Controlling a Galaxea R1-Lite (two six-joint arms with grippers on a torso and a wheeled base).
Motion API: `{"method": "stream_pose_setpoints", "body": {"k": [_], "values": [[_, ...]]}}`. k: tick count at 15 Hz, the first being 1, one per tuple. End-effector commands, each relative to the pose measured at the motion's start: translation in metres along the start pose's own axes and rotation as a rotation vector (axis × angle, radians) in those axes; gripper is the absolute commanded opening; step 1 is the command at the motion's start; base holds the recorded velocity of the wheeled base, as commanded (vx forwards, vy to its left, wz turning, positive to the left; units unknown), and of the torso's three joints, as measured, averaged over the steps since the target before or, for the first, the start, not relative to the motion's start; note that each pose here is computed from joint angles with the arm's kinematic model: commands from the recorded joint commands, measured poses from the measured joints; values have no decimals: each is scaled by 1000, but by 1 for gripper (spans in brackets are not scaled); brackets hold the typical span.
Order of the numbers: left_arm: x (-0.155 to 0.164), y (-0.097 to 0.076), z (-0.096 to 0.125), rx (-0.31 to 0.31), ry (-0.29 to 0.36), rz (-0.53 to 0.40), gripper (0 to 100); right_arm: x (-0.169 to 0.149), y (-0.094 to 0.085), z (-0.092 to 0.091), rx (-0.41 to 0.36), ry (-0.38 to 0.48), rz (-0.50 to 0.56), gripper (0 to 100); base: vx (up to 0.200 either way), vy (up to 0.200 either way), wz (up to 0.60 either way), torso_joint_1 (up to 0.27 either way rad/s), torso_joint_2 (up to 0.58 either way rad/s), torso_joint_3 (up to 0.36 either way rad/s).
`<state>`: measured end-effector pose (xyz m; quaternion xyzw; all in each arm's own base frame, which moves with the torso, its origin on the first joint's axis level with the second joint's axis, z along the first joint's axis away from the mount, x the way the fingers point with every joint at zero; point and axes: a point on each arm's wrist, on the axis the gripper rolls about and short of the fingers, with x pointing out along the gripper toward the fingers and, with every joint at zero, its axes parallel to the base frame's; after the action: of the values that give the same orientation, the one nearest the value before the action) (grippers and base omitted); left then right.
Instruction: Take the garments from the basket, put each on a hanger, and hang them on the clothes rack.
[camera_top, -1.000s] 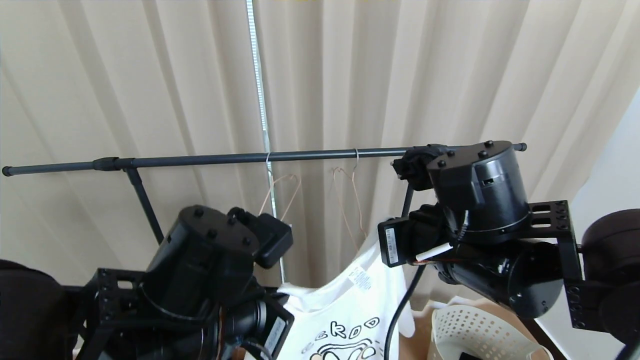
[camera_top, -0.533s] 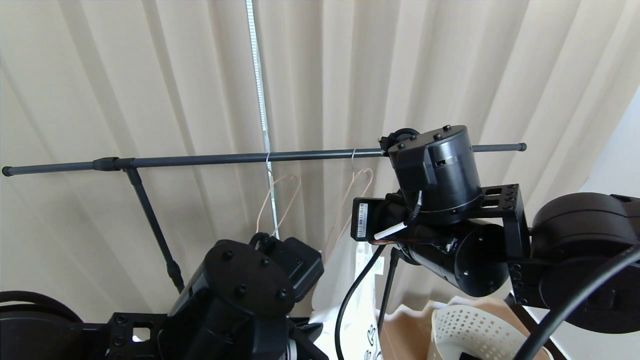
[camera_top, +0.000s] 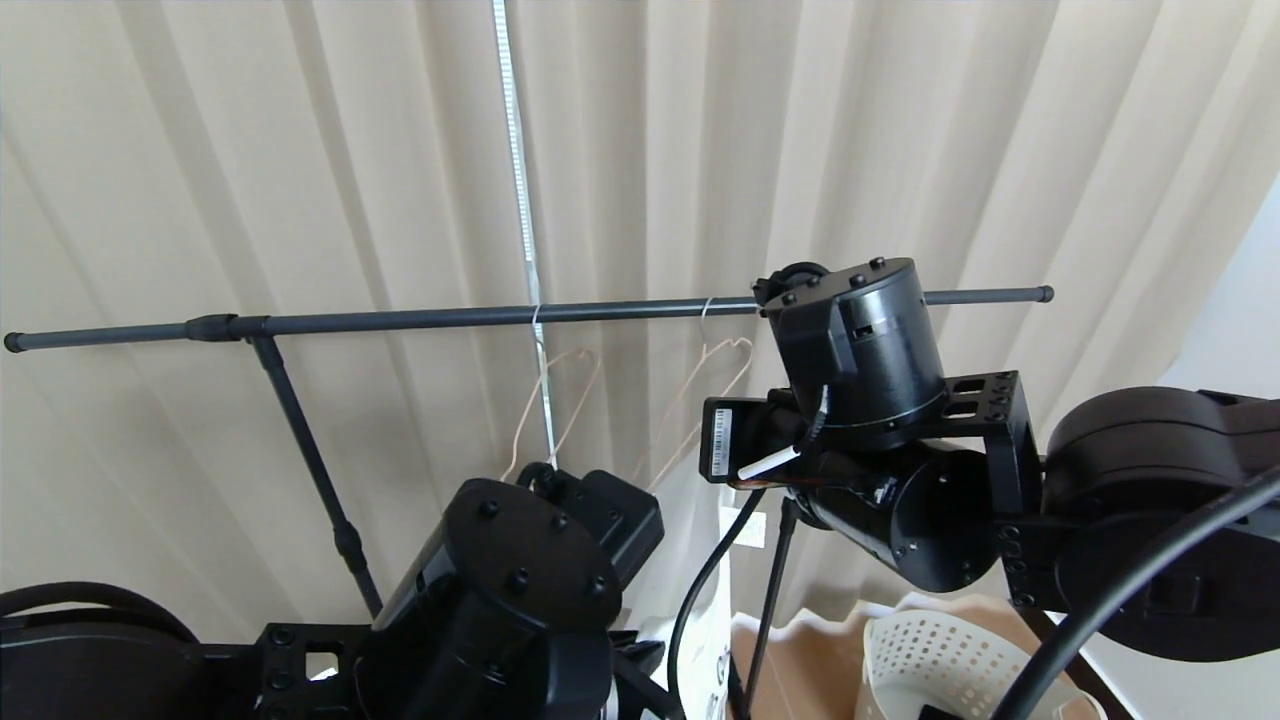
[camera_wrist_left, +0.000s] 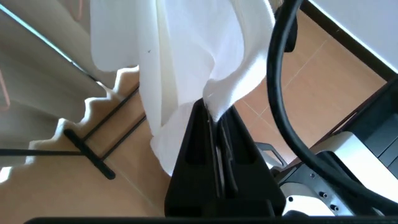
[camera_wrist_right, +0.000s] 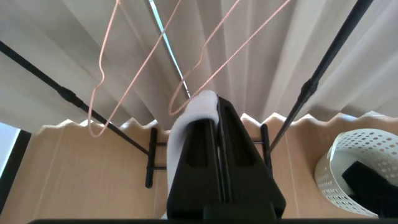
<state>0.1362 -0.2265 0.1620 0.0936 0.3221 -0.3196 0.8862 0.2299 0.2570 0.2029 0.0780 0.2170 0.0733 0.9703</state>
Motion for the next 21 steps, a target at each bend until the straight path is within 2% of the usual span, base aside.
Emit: {"method": "stream_pose_setpoints", "body": {"k": [1, 4, 5, 9, 10, 14, 16, 17, 19, 21], "values": [[3, 15, -1, -27, 12, 50, 0, -1, -14, 11, -4, -31, -51, 0, 0, 0, 0, 0, 0, 0], [5, 39, 5, -68, -2, 127, 0, -12, -23, 17, -37, -44, -51, 0, 0, 0, 0, 0, 0, 0], [6, 44, 6, -73, -3, 140, 100, -14, -25, 15, -52, -41, -53, 0, 0, 0, 0, 0, 0, 0], [3, 51, 10, -92, -22, 159, 100, -22, -30, 18, -80, -50, -52, 0, 0, 0, 0, 0, 0, 0], [3, 58, 12, -105, -26, 180, 100, -24, -32, 20, -82, -56, -53, 0, 0, 0, 0, 0, 0, 0], [19, 108, 27, -120, -23, 327, 100, -32, -36, 22, -98, -66, -50, 0, 0, 0, 0, 0, 0, 0], [37, 126, 32, -135, -15, 367, 100, -33, -37, 22, -98, -68, -50, 0, 0, 0, 0, 0, 0, 0], [56, 139, 35, -139, -11, 393, 100, -33, -37, 22, -99, -67, -50, 0, 0, 0, 0, 0, 0, 0], [91, 162, 35, -88, -1, 433, 100, -33, -37, 22, -99, -67, -50, 0, 0, 0, 0, 0, 0, 0], [114, 179, 39, -73, -35, 459, 100, -33, -37, 22, -101, -65, -51, 0, 0, 0, 0, 0, 0, 0]]}}
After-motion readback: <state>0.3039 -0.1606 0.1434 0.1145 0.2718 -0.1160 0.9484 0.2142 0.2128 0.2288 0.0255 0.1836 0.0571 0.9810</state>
